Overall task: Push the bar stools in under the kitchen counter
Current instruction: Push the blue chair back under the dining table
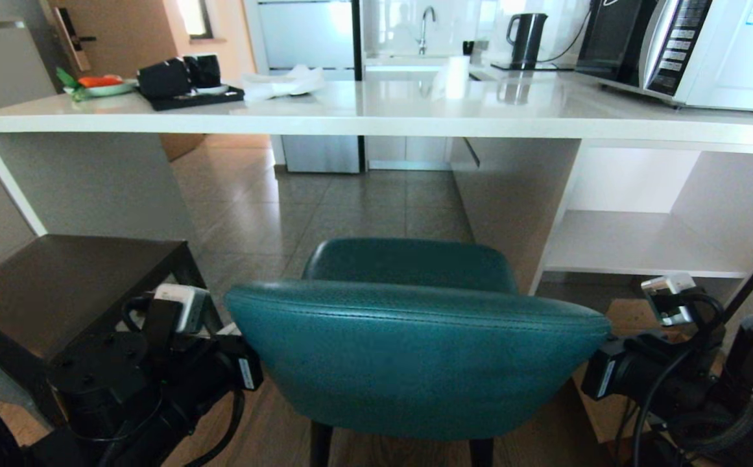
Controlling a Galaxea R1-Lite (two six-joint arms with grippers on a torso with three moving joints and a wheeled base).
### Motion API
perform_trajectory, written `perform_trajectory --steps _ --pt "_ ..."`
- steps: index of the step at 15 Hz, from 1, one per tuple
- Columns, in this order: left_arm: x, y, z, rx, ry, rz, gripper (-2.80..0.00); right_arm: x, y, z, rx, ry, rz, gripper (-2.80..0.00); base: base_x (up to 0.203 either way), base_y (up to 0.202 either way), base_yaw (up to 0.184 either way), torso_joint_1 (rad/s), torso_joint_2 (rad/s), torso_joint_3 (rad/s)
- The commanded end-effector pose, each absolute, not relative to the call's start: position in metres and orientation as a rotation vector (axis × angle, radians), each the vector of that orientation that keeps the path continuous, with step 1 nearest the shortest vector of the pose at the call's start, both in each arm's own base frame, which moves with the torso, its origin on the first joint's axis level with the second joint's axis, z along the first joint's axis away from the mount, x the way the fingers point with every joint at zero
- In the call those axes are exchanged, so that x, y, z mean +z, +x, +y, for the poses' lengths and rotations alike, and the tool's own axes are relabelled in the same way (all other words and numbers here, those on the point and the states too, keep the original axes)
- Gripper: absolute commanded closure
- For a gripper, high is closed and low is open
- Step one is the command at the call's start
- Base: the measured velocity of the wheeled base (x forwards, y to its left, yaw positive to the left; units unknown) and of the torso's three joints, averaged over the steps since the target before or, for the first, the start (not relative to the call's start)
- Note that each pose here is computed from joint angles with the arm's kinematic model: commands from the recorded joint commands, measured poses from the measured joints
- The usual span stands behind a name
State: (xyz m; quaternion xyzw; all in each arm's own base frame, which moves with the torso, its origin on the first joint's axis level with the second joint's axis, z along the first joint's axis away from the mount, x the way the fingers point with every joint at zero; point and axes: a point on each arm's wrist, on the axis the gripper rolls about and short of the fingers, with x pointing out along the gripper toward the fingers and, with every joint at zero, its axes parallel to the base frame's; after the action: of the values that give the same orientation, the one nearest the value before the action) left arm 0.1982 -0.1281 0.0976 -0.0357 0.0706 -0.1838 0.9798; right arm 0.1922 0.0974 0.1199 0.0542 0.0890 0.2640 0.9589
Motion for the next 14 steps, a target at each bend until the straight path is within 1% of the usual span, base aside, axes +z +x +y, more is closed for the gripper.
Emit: perform_trajectory --steps 1,7,14 --pt "0.095 0.204 -0.131 -0.372 -0.073 0.141 0.00 0.122 0.194 0.099 0.547 0.113 0.169 0.00 0.000 0.000 0.000 0.000 0.00 0.000" --pt "0.087 0.216 -0.127 -0.294 -0.065 0.162 0.00 0.121 0.206 0.105 0.549 0.116 0.141 0.00 0.000 0.000 0.000 0.000 0.00 0.000" --pt "0.068 0.255 -0.125 -0.226 -0.061 0.180 0.00 0.124 0.253 0.128 0.554 0.111 0.076 0.00 0.000 0.000 0.000 0.000 0.00 0.000"
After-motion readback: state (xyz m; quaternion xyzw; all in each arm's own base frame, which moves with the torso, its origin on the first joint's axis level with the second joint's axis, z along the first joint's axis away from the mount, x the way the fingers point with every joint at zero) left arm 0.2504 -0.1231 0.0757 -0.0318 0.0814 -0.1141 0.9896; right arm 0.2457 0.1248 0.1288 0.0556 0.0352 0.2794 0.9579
